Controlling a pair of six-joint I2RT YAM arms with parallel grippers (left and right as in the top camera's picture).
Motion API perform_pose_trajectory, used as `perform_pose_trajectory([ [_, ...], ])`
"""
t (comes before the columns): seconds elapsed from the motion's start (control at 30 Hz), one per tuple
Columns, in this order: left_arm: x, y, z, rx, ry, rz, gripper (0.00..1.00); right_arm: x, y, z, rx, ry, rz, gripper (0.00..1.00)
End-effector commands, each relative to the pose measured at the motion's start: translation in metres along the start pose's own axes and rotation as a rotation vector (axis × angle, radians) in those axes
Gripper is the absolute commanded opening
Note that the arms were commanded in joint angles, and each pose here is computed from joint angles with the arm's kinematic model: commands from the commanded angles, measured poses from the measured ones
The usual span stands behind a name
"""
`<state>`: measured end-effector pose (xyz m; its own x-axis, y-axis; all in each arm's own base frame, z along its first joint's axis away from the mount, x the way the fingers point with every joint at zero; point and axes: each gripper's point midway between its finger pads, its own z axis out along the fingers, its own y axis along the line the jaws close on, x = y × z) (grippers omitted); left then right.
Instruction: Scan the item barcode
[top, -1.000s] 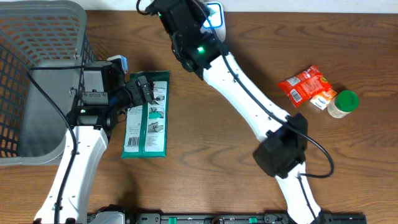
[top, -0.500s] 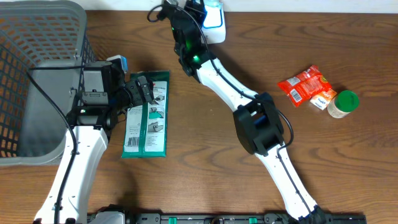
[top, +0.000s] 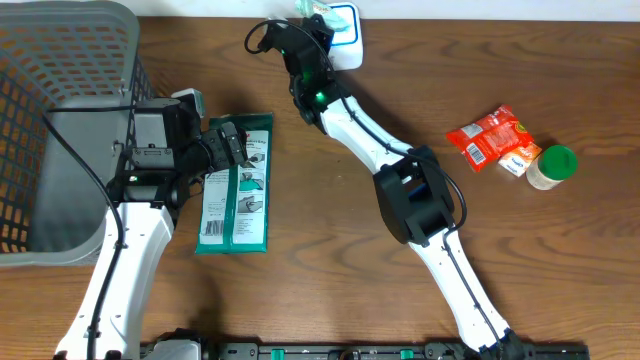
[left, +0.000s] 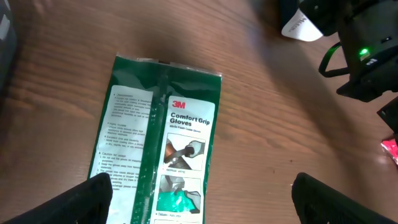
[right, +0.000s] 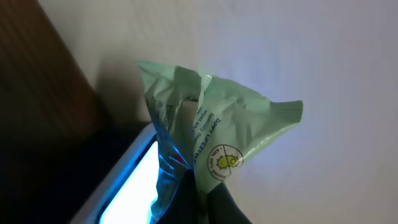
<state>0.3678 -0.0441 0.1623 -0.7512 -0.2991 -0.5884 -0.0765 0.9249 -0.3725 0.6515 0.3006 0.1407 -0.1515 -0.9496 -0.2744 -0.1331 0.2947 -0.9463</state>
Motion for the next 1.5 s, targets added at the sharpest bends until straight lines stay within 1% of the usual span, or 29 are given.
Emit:
perform_pose_trajectory([
  [0.0,-0.004,0.000,-0.003,-0.005,-0.014,0.013,0.93,-0.002,-0.020,0.002,0.072,-0.009,-0.098,0.01],
  [0.1,-0.004,0.000,-0.003,-0.005,-0.014,0.013,0.93,-0.001,-0.026,0.003,0.092,-0.009,-0.109,0.01],
  [0.3,-0.004,0.000,-0.003,-0.005,-0.013,0.013,0.93,0.011,-0.019,0.015,0.116,-0.006,-0.036,0.01],
  [0.4,-0.004,0.000,-0.003,-0.005,-0.014,0.013,0.93,0.016,-0.004,0.019,0.121,0.001,-0.030,0.01],
  [0.5,-0.004,0.000,-0.003,-0.005,-0.013,0.013,0.93,0.024,0.016,0.022,0.088,0.027,-0.014,0.01],
  [0.6,-0.004,0.000,-0.003,-0.005,-0.014,0.013,0.93,0.029,0.023,0.023,0.071,0.048,0.001,0.01],
  [0.83,-0.004,0.000,-0.003,-0.005,-0.014,0.013,0.93,0.025,0.022,0.019,0.079,0.048,0.035,0.01],
  [0.93,-0.004,0.000,-0.003,-0.005,-0.014,0.013,0.93,0.022,0.005,0.016,0.125,0.043,0.095,0.01],
  [1.1,-0.004,0.000,-0.003,-0.005,-0.013,0.013,0.93,0.007,-0.046,0.002,0.141,0.018,0.209,0.01],
  [1.27,-0.004,0.000,-0.003,-0.005,-0.014,0.013,0.93,0.005,-0.091,-0.024,0.058,0.053,0.359,0.01],
  [1.37,-0.004,0.000,-0.003,-0.005,-0.014,0.013,0.93,0.015,-0.127,-0.054,-0.010,0.107,0.517,0.01],
  [1.47,-0.004,0.000,-0.003,-0.005,-0.014,0.013,0.93,0.027,-0.144,-0.080,-0.102,0.149,0.596,0.01],
])
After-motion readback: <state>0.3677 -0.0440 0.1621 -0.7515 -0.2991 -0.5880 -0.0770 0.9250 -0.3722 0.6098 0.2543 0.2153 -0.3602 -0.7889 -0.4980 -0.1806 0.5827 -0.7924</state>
